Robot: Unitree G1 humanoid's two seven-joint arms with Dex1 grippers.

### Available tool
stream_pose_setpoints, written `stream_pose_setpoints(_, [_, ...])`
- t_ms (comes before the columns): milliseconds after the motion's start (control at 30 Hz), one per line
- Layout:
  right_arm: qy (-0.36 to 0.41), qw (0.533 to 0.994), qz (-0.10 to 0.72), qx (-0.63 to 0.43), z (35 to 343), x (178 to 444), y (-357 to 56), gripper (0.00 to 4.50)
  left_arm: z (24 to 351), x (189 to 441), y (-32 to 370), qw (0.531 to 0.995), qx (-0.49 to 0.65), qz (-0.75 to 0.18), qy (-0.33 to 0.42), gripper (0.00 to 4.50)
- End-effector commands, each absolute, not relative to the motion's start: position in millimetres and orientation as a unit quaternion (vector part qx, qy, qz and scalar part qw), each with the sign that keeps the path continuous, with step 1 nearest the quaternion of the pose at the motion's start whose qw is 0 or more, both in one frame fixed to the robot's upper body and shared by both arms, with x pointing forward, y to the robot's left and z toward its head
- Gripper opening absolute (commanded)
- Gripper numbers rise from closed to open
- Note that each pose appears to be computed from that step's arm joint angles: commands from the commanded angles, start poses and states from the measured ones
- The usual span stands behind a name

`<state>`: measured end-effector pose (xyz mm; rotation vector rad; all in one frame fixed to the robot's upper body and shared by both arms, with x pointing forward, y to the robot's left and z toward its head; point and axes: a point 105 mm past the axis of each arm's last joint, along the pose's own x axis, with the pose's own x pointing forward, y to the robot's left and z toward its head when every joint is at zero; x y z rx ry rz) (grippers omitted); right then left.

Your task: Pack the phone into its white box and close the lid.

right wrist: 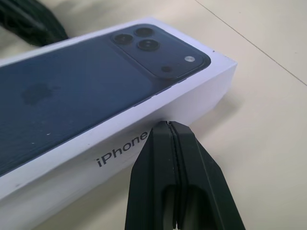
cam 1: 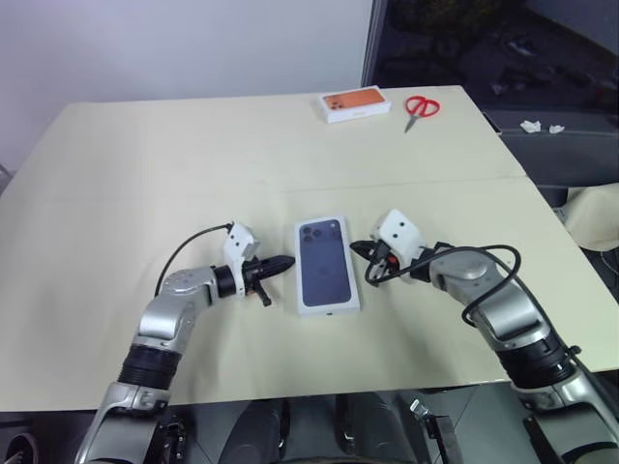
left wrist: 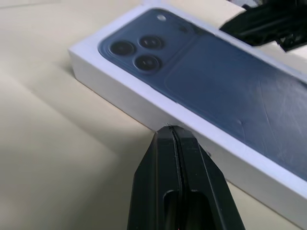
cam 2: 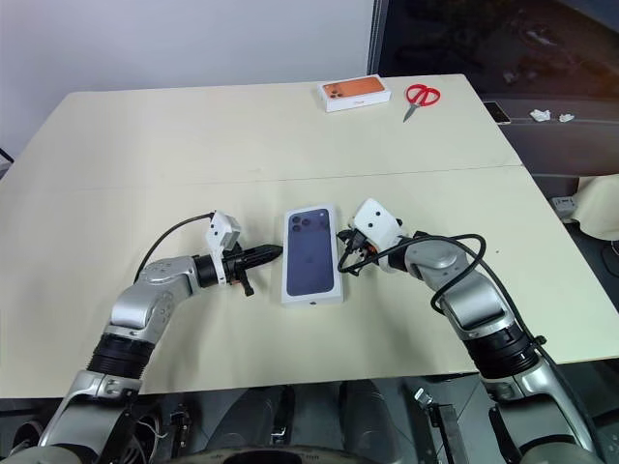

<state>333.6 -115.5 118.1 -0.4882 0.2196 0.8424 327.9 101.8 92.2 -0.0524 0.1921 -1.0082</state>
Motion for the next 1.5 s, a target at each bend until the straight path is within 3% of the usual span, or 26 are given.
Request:
stream_pose_setpoints(33, [0.086, 0.875, 0.412, -0.24, 127.6, 334.5, -110.5, 0.02, 111.0, 326.5, 92.2, 0.865, -0.025, -0.498, 0.058, 0.0])
stream_pose_setpoints(667, [0.088, 0.874, 0.399, -0.263, 127.6, 335.9, -116.6, 0.02, 102.1, 321.1, 93.7, 0.868, -0.025, -0.491, 0.068, 0.0])
stream_pose_setpoints(867, [0.046, 0.915, 0.338, -0.215, 167.2, 359.8, -155.0, 0.02, 145.6, 338.3, 89.1, 0.868, -0.029, -0.496, 0.017, 0.0])
stream_pose_setpoints(1067, [0.005, 0.91, 0.363, -0.2, 184.6, 365.8, -134.4, 0.02, 146.6, 349.0, 76.1, 0.864, -0.023, -0.503, 0.01, 0.0])
stream_pose_setpoints(1300, [0.059, 0.883, 0.406, -0.226, 137.7, 354.3, -111.3, 0.02, 123.2, 356.4, 56.7, 0.86, 0.01, -0.509, 0.037, 0.0])
stream_pose_setpoints(1500, [0.104, 0.853, 0.424, -0.286, 106.8, 343.4, -108.8, 0.02, 90.6, 346.6, 60.9, 0.841, 0.076, -0.527, 0.092, 0.0])
